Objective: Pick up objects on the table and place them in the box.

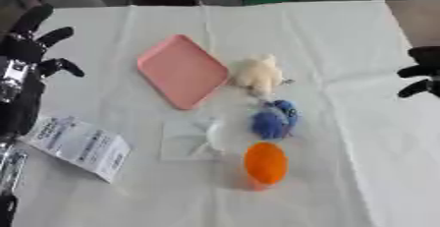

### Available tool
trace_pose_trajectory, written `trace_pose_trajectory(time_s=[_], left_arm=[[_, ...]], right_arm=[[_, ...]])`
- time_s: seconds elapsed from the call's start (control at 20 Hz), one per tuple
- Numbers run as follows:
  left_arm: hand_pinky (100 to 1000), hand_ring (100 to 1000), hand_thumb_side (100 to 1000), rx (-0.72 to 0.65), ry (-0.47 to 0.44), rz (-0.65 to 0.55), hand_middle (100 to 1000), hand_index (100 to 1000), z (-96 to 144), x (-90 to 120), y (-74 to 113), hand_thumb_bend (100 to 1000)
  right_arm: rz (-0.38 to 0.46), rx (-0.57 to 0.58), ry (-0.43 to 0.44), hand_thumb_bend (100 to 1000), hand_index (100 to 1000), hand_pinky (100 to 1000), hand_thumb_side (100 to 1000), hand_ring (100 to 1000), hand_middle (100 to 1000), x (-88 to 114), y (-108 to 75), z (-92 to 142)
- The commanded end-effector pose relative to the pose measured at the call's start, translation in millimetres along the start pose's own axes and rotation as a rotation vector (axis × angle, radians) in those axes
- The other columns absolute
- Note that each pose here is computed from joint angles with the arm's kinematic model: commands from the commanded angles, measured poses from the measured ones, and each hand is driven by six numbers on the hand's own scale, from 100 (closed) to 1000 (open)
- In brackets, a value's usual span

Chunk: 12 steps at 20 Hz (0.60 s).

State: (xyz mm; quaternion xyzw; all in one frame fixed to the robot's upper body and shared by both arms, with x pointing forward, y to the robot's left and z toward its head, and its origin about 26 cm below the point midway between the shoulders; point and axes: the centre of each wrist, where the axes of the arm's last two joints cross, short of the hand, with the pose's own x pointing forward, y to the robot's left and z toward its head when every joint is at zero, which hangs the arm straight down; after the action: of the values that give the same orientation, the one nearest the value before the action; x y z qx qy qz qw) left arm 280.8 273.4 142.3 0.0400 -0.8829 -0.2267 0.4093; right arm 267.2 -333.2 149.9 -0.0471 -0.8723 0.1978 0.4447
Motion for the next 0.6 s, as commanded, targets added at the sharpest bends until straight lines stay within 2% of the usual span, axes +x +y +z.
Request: trace_pose_trajectory(time_s=[0.05,0.15,0.35,0.4,0.45,0.5,0.55,0.6], left_arm=[[558,872,699,-0.105,-0.031,-0.130,955,996,4.1,6.3,16.5,100],[587,854,638,-0.184,-0.016,-0.182,928,973,13.2,4.2,19.1,100],[624,847,631,-0.348,0.000,-0.305,914,960,26.6,3.2,31.2,100],[691,837,711,-0.385,-0.001,-0.343,887,938,27.8,4.1,36.8,260],[691,837,711,-0.430,0.000,-0.372,887,938,29.7,4.4,39.6,260],[713,834,796,-0.474,-0.003,-0.401,880,932,30.5,5.1,42.3,374],[720,827,823,-0.518,-0.012,-0.434,871,927,29.0,6.5,45.4,435],[720,827,823,-0.557,-0.021,-0.469,871,927,27.1,8.4,49.7,435]], right_arm=[[0.052,0.009,-0.013,100,739,539,897,691,762,9.3,-9.1,-1.8],[0.066,0.015,-0.001,100,739,539,897,691,762,9.6,-11.5,-0.4],[0.080,0.022,0.011,100,739,540,895,692,762,10.1,-13.9,0.9],[0.081,0.022,0.012,100,739,540,895,691,762,10.0,-14.0,1.1],[0.085,0.025,0.016,100,739,540,895,691,762,10.0,-14.6,1.7],[0.089,0.027,0.019,100,739,540,895,691,762,10.0,-15.2,2.3],[0.091,0.028,0.021,100,739,540,895,691,762,10.0,-15.6,2.7],[0.091,0.028,0.023,100,739,540,895,691,762,10.0,-15.7,3.0]])
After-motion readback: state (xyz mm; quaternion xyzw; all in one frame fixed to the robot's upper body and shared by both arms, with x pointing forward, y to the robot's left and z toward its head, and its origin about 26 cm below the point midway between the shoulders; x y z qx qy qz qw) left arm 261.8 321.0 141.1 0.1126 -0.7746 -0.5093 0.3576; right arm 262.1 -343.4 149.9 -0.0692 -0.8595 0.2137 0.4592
